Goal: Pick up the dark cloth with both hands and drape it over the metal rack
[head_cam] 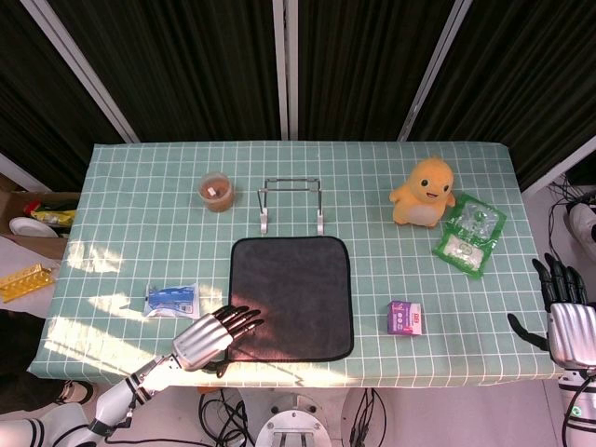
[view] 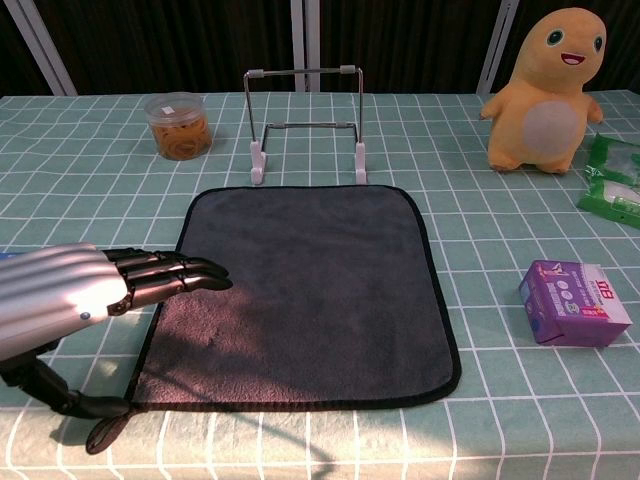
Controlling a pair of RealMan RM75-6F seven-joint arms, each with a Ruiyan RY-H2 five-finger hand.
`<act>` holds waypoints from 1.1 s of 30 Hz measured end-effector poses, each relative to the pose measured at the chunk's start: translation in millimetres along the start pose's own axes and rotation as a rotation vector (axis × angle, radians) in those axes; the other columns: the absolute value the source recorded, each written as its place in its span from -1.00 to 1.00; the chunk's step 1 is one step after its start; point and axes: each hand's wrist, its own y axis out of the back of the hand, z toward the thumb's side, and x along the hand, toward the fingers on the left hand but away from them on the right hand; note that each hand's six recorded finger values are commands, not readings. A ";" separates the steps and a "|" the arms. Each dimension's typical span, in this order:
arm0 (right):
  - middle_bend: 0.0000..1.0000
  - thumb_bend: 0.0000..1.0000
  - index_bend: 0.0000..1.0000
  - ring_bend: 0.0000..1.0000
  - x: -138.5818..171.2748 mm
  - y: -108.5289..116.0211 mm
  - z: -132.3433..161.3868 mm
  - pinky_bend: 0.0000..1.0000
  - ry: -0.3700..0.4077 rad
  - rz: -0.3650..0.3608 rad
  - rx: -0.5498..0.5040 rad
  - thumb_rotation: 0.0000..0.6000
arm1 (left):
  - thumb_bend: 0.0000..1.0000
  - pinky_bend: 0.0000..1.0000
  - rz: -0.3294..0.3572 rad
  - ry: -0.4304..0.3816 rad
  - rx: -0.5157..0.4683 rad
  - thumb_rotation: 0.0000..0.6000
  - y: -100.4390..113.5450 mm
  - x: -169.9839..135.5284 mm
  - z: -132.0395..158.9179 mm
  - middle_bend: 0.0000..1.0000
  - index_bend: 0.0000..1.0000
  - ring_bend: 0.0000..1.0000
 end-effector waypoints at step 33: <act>-1.00 -0.65 -1.00 -1.00 0.3 -1.1 -7.0 -1.00 -0.008 0.015 0.001 1.00 | -0.60 -0.60 -0.026 -0.007 0.011 1.00 -14.5 21.1 11.2 -0.90 -0.89 -0.85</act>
